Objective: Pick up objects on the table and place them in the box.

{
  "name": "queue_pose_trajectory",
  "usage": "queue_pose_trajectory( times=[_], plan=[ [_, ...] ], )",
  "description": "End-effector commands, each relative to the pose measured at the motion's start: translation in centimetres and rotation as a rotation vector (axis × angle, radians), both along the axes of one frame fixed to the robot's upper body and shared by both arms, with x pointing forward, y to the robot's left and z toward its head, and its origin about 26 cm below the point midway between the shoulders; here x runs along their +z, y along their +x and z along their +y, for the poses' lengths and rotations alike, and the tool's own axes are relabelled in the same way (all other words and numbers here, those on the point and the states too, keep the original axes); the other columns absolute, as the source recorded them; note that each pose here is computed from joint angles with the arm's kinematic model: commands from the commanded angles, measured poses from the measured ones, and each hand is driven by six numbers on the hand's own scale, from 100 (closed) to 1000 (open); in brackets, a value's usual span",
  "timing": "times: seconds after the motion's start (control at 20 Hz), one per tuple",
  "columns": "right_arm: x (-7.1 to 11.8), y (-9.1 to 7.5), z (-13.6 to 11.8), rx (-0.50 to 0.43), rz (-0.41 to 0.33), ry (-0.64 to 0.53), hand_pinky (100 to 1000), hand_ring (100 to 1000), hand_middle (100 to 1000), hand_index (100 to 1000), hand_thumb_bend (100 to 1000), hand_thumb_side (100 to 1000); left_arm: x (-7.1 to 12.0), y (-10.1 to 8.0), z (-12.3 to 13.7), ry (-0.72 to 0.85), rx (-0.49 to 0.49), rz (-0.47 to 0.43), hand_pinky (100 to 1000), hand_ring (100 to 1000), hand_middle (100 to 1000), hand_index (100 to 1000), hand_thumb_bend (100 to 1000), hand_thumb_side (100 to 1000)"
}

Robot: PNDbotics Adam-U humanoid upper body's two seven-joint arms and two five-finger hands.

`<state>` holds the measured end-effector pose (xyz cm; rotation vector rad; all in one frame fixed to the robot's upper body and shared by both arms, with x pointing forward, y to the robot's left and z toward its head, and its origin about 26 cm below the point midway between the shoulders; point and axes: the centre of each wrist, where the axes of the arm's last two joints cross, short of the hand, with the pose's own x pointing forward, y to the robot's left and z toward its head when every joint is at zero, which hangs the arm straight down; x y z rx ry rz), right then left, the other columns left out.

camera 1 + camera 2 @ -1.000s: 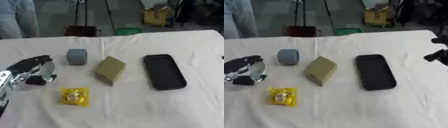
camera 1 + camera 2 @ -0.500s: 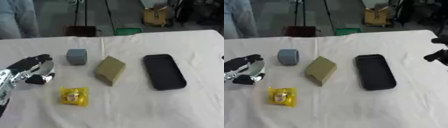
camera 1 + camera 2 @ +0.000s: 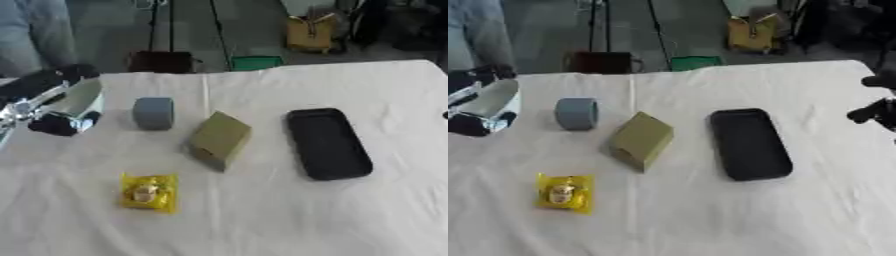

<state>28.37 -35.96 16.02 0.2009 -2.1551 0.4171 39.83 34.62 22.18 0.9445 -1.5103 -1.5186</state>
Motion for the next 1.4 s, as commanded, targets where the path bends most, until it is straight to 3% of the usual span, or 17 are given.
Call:
queue_pose_trajectory(
  times=[0.05, 0.3, 0.45, 0.7, 1.0, 1.4],
  plan=[
    [0.9, -0.1, -0.4, -0.001, -0.024, -0.019, 668, 545, 774, 847, 100, 763, 4.0, -0.7, -1.4, 0.026, -0.091, -0.061, 728, 955, 1000, 996, 100, 270],
    [1.0, -0.1, -0.3, 0.004, -0.024, -0.019, 668, 545, 774, 847, 100, 762, 6.0, -0.2, -5.0, 0.046, -0.225, -0.056, 728, 950, 996, 996, 100, 257],
    [1.1, 0.0, -0.1, 0.016, -0.026, -0.021, 668, 545, 774, 847, 100, 762, 7.2, 0.4, -9.0, 0.069, -0.353, -0.051, 728, 946, 991, 995, 100, 247],
    [1.7, 0.3, 0.3, 0.049, -0.038, -0.03, 668, 546, 774, 847, 100, 761, 7.1, 1.8, -13.9, 0.124, -0.466, -0.027, 731, 940, 985, 995, 137, 252],
    [3.4, 1.0, 1.5, 0.117, -0.091, -0.041, 670, 548, 774, 847, 100, 757, 5.2, 3.7, -19.7, 0.165, -0.586, 0.009, 730, 946, 1000, 992, 102, 314],
    [4.7, 1.5, 2.5, 0.17, -0.132, -0.038, 671, 548, 773, 848, 100, 757, 1.0, 5.1, -22.8, 0.161, -0.641, 0.009, 730, 951, 1000, 987, 100, 394]
  ],
)
